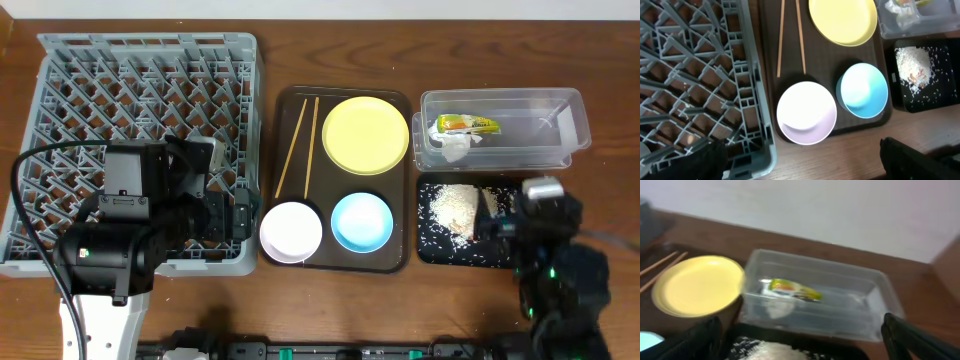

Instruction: Sort waste into correct bins and load items into the dishwasher

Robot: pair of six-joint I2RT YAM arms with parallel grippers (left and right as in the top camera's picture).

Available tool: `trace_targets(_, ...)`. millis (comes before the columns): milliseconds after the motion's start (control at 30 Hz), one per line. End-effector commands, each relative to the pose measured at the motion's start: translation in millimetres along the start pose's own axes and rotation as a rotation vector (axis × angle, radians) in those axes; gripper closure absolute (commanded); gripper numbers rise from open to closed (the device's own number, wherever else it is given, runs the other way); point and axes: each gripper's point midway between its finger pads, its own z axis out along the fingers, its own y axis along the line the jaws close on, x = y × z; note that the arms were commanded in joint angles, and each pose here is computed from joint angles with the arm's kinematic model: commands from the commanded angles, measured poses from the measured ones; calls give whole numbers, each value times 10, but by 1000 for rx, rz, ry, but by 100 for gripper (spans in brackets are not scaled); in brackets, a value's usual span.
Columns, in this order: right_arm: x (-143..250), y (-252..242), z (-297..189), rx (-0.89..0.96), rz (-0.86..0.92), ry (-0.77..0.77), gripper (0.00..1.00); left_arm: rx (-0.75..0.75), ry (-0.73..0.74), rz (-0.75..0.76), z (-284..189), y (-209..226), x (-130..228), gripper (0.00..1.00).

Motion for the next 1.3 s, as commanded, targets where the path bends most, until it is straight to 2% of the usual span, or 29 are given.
trace_targets(0, 239, -103, -39, 58, 13, -25, 1, 8, -11, 21, -33, -32, -28, 2)
trace_targets(367, 679, -87, 117, 102, 38, -181, 1, 8, -10, 21, -33, -32, -27, 2)
trace_targets(467, 774, -73, 172, 103, 37, -181, 1, 8, -10, 21, -33, -32, -27, 2)
trace_targets(1267, 776, -72, 172, 102, 37, -180, 1, 8, -10, 21, -33, -32, -27, 2)
